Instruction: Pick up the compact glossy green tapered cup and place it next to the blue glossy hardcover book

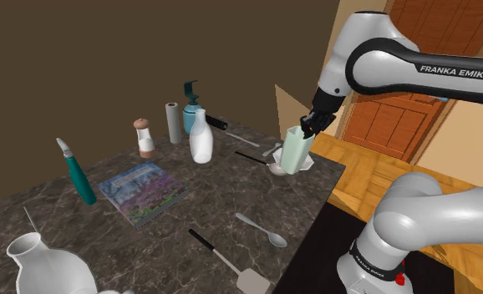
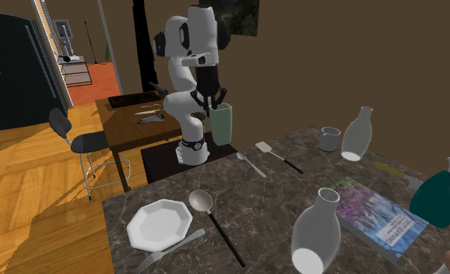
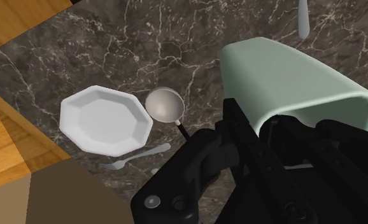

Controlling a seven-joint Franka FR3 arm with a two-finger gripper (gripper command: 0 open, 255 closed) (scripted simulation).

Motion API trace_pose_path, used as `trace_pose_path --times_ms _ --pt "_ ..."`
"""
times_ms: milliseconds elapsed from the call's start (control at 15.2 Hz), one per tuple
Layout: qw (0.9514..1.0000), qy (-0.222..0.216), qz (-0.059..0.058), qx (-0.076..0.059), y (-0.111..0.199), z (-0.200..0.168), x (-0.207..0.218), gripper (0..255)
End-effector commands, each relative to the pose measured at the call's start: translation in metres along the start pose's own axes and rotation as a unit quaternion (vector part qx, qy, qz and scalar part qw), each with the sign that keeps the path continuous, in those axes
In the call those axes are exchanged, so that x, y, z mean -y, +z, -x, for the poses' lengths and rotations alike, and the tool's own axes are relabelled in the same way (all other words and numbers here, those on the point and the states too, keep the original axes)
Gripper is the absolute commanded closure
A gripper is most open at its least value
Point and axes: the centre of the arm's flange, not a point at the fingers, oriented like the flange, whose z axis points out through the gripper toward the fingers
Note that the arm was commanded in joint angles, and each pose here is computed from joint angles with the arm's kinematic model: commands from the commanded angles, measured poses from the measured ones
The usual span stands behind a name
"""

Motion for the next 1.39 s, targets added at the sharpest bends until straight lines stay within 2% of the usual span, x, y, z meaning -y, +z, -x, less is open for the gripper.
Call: trace_pose_path --times_ms 0,528,1320 --pt "1.0000 0.000 0.000 0.000 -0.011 -0.001 0.000 255" --pt "1.0000 0.000 0.000 0.000 -0.051 -0.008 0.002 255" --pt "1.0000 0.000 0.000 0.000 -0.039 -0.044 0.155 255"
